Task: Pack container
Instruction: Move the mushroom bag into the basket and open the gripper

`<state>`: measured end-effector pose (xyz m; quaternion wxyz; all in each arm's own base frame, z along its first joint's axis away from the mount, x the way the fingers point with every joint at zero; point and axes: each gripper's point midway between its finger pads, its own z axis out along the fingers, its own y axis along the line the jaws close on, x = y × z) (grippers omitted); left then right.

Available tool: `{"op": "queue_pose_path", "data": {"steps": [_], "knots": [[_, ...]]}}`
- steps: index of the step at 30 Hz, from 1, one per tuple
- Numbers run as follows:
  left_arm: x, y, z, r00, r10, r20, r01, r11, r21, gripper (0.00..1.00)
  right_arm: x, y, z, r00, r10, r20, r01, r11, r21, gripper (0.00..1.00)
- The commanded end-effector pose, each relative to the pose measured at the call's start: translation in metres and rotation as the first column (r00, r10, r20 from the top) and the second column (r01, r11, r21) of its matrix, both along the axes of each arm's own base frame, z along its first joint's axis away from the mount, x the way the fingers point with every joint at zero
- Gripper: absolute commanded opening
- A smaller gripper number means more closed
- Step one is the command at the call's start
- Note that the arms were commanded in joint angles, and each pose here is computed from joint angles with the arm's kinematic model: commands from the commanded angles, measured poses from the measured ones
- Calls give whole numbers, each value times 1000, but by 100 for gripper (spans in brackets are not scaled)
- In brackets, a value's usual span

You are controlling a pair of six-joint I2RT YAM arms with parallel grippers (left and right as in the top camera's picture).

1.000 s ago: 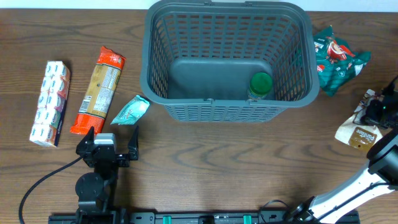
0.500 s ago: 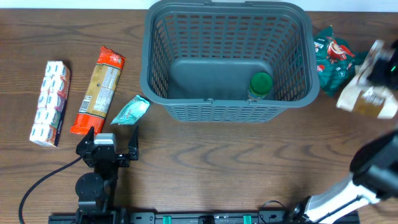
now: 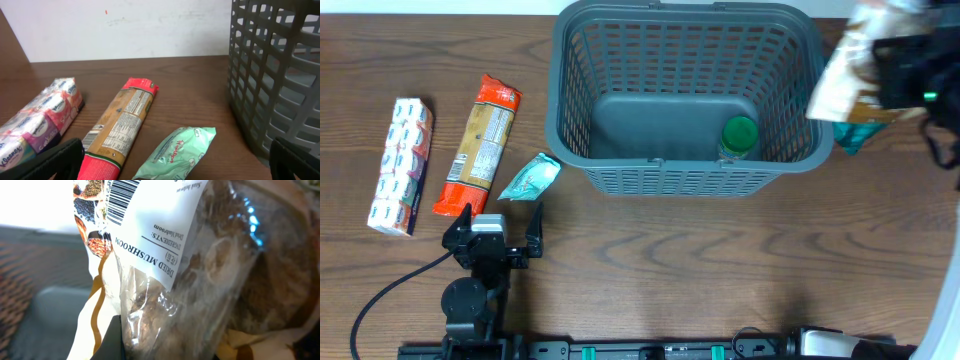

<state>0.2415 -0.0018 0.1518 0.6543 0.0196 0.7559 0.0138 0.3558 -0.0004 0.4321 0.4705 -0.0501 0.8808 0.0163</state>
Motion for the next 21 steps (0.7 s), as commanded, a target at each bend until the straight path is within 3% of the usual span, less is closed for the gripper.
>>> {"op": "queue_pose_path", "data": {"steps": [1, 9, 15, 21], "knots": [[0, 2, -15, 999, 8, -34, -7, 1000, 16, 99, 8, 40, -19, 993, 94, -65, -94, 996, 6, 1], [0, 2, -15, 999, 8, -34, -7, 1000, 16, 99, 20, 101, -91, 919, 254, -302, -297, 949, -105, 1], [0, 2, -15, 999, 8, -34, -7, 1000, 16, 99, 24, 157, -141, 794, 426, -434, -532, 832, -158, 1], [0, 2, -15, 999, 8, -34, -7, 1000, 16, 99, 23, 195, -173, 710, 495, -500, -636, 756, -156, 1]]}}
